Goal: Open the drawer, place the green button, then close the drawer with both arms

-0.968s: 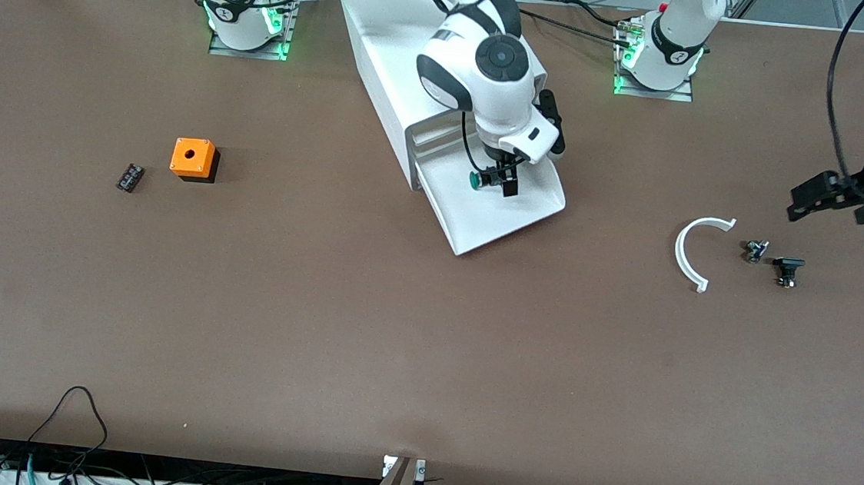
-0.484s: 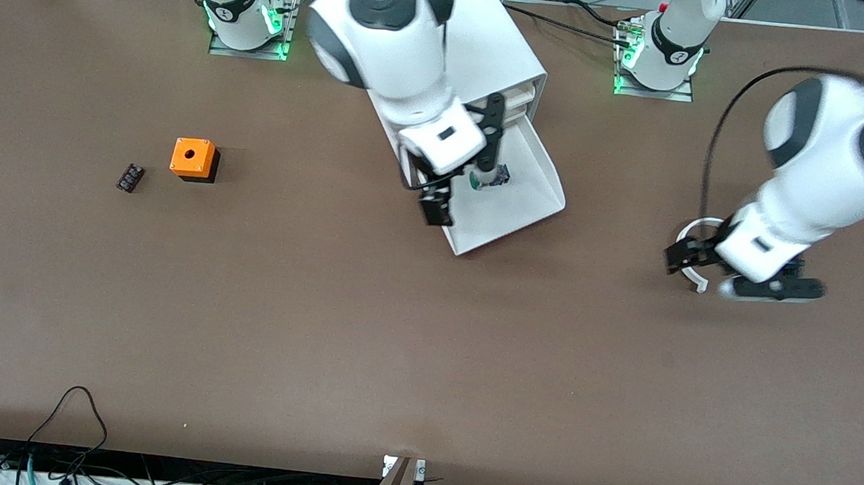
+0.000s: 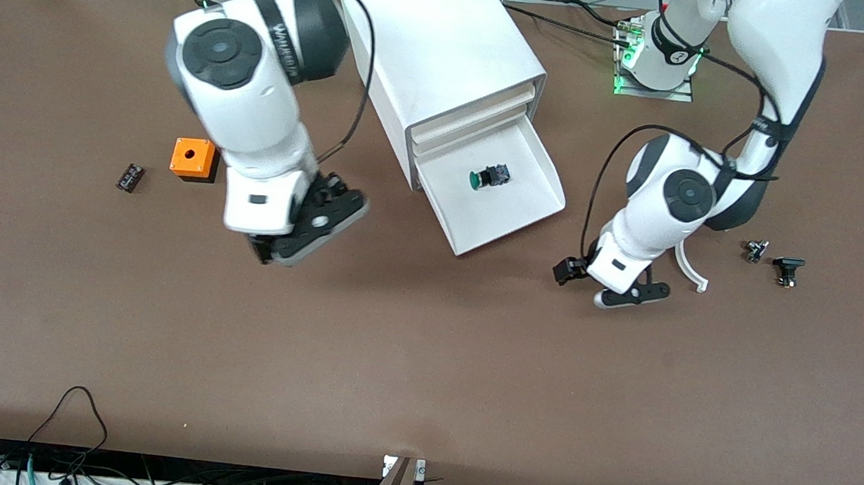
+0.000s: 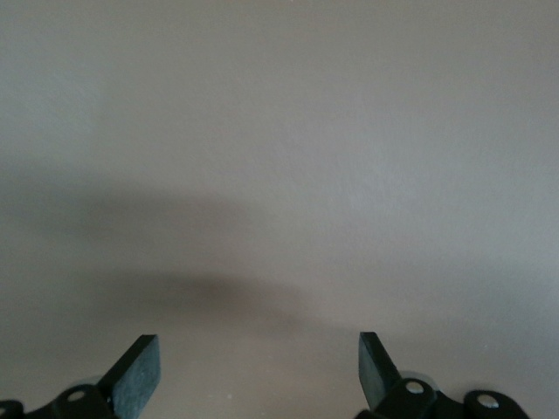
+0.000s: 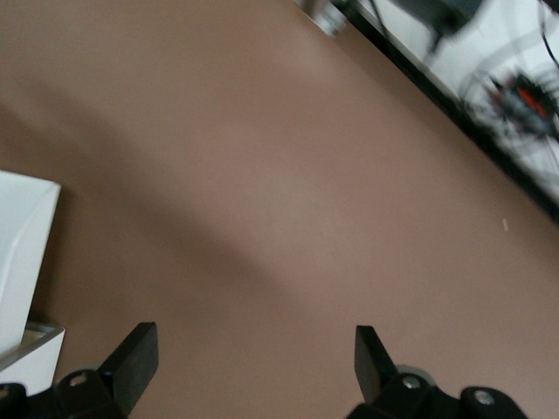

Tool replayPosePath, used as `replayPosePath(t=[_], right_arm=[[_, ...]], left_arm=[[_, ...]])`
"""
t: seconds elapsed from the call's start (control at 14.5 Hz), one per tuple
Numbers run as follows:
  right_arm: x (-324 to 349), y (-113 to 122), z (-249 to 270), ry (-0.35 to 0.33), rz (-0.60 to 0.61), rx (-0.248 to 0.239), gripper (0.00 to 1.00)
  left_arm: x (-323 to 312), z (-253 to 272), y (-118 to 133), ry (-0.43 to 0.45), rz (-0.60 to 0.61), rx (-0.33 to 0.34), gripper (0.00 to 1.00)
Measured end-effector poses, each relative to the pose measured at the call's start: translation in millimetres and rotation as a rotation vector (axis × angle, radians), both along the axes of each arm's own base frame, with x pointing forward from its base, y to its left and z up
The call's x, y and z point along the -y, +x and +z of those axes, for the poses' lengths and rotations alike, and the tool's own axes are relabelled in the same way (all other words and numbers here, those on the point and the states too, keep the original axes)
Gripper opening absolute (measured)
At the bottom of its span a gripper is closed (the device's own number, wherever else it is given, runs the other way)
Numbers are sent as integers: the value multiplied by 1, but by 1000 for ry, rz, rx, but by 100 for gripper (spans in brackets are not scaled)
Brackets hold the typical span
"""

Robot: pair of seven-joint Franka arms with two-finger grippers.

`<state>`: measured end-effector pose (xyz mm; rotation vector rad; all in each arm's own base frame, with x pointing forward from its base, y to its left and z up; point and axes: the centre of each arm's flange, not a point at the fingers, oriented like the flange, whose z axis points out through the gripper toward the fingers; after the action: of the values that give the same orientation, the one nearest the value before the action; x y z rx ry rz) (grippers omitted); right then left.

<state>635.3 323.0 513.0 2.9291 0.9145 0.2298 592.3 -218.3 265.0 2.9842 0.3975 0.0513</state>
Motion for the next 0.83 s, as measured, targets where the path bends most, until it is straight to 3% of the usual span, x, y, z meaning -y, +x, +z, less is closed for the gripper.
replayPosePath(t=[0.14,0.41,0.62,0.83], right_arm=[[44,5,6,-14,-205,-30,100],[189,13,29,-23,-466,-78,100],[274,-7,33,-15,-579,-109,100],[301,-26,43,-5,-613,-104,100]], left_arm=[[15,-18,-9,3,-24,-30,100],[58,-43,-44,19,-109,-82,100],[90,-53,-77,19,-179,-116,100],[111,-52,-103,13,-230,-136,100]])
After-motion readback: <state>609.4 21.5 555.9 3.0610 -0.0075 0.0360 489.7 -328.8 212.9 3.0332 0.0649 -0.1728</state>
